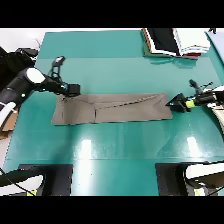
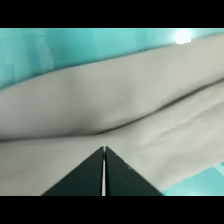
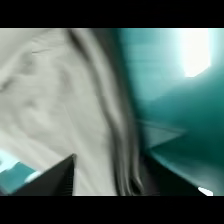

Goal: Fold the shirts.

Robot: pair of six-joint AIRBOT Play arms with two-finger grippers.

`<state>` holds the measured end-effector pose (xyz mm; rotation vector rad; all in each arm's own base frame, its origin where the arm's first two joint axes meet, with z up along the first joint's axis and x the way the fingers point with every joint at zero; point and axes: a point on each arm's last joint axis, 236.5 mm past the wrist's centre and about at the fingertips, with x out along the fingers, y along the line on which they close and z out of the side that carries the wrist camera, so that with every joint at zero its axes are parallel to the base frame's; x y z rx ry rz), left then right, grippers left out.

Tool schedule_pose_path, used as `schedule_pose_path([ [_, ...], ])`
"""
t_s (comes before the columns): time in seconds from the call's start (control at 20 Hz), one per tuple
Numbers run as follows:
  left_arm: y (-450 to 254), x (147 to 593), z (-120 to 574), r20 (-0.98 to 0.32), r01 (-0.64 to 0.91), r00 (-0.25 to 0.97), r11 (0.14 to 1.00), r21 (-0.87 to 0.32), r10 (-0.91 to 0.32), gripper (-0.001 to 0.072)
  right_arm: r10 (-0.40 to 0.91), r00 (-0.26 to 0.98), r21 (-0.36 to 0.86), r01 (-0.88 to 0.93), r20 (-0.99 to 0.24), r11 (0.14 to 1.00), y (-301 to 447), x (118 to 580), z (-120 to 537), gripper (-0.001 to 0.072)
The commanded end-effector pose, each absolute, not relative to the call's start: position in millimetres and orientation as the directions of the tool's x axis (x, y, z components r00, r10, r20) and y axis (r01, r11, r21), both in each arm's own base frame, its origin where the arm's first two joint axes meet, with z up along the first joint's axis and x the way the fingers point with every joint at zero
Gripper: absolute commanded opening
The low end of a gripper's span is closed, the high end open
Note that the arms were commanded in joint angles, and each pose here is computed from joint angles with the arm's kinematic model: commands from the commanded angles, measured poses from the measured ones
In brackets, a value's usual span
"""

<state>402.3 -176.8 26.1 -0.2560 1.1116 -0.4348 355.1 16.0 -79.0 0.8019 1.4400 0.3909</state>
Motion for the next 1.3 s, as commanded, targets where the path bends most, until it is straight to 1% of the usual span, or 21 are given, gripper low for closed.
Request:
schedule_pose_path([
  [0.0,-231,391,6,-0.802,0.254,0.317,0.860,-0.442,-0.506,0.0026,0.712,0.129,0.723,0.160,-0.690,0.672,48,368,-87,0.0277],
  [0.05,-246,391,0,-0.794,0.262,0.312,0.851,-0.456,-0.522,0.0026,0.712,0.124,0.722,0.111,-0.691,0.683,53,372,-81,0.0127],
  [0.1,-259,392,-6,-0.787,0.265,0.307,0.843,-0.469,-0.535,0.0025,0.720,0.121,0.729,0.063,-0.683,0.681,56,377,-68,0.0021],
  [0.25,-293,397,-21,-0.789,0.297,0.268,0.826,-0.479,-0.554,0.0026,0.716,0.177,0.719,-0.055,-0.675,0.692,56,396,-7,0.0021],
  [0.35,-315,405,-30,-0.788,0.323,0.252,0.816,-0.479,-0.562,0.0026,0.699,0.242,0.692,-0.129,-0.673,0.710,64,406,46,0.0021],
  [0.5,-346,408,-47,-0.790,0.352,0.215,0.800,-0.486,-0.575,0.0026,0.687,0.329,0.634,-0.267,-0.648,0.726,93,413,122,0.0021],
  [0.65,-367,405,-61,-0.788,0.355,0.182,0.787,-0.505,-0.588,0.0026,0.703,0.360,0.590,-0.383,-0.613,0.711,130,411,176,0.0021],
  [0.8,-375,407,-67,-0.780,0.342,0.175,0.780,-0.524,-0.600,0.0026,0.730,0.353,0.576,-0.452,-0.586,0.681,164,404,208,0.0021],
  [1.05,-378,412,-63,-0.769,0.336,0.191,0.777,-0.532,-0.610,0.0026,0.769,0.327,0.572,-0.525,-0.549,0.631,212,391,233,0.0021],
  [1.15,-372,419,-48,-0.767,0.345,0.183,0.771,-0.535,-0.615,0.0025,0.782,0.315,0.571,-0.546,-0.538,0.613,228,387,236,0.0021],
  [1.25,-350,438,-13,-0.749,0.349,0.233,0.772,-0.531,-0.620,0.0025,0.794,0.299,0.569,-0.569,-0.529,0.594,243,381,238,0.0021],
])
